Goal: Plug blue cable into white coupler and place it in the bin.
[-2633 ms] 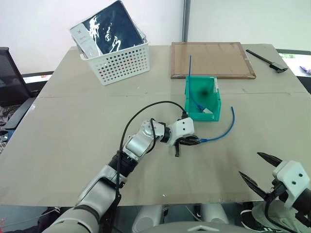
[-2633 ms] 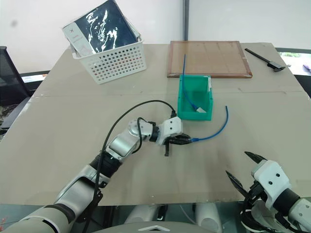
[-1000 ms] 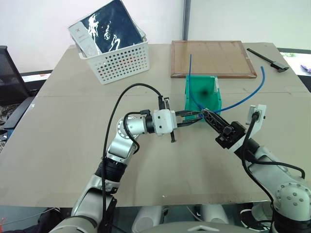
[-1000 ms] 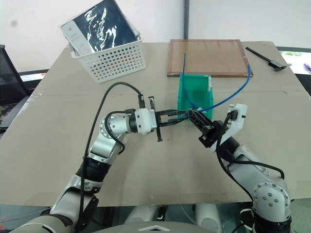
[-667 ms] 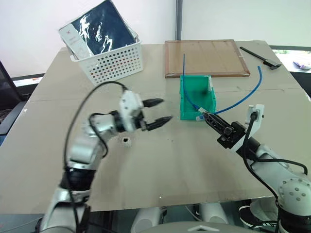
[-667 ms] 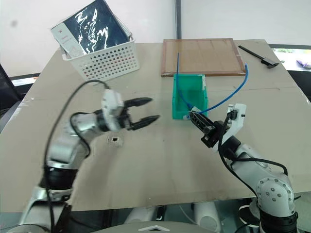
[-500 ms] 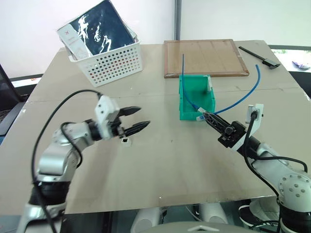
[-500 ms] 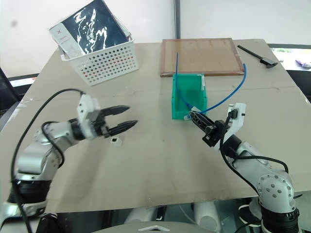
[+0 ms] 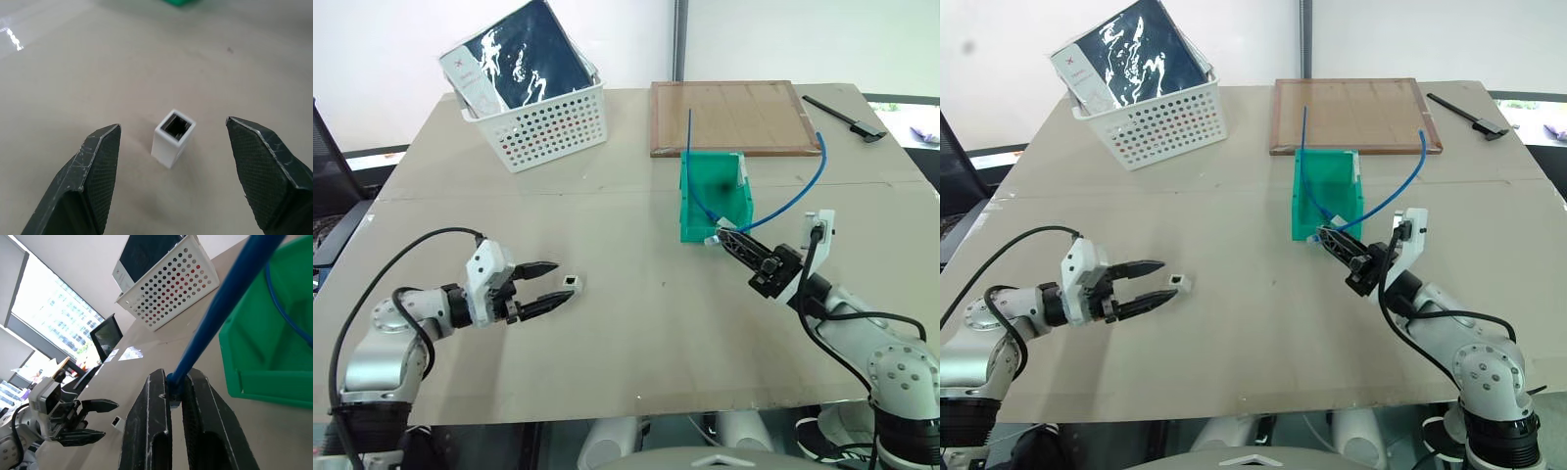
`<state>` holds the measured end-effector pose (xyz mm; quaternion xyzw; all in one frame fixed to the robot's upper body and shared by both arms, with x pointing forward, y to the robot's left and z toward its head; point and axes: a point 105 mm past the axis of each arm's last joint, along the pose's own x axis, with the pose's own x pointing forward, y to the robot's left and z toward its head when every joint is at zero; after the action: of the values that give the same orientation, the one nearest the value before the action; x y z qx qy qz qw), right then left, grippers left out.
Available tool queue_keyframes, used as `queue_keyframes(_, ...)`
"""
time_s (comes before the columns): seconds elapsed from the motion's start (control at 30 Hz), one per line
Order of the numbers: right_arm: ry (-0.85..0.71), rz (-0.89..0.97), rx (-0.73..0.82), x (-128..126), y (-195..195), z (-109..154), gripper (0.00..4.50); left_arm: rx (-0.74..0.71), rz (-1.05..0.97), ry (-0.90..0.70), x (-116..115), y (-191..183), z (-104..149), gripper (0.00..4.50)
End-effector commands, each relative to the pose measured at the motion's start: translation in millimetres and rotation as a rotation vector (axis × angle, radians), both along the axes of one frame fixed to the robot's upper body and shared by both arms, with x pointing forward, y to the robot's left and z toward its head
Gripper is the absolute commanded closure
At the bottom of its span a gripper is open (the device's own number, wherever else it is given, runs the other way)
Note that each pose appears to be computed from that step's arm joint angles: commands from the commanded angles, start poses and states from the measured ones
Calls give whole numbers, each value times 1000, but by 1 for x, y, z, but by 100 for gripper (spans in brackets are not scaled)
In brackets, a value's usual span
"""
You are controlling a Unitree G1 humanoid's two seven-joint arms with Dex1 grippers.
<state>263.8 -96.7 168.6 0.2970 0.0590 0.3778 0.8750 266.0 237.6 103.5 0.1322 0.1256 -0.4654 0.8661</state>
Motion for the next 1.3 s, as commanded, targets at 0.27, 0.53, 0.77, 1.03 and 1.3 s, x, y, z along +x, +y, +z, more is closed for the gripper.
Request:
queue_keyframes(0.27,-58,-18,2,-6,-2,12,450,105,-129,-58,22,-7,-14,100)
queue_keyframes(0.53,-64,-39,-22,-10,-5,12,450,108,-208,-48,20,-14,-22,414)
queue_keyframes(0.77,-196,-2,-198,-14,-7,17,450,43,-331,-78,17,-63,-1,413)
queue_keyframes(1.03,-322,196,-446,-19,0,15,450,49,-411,-69,29,-141,12,413)
queue_keyframes(1.3,-395,360,-671,10,6,7,450,66,-425,-74,52,-199,8,413)
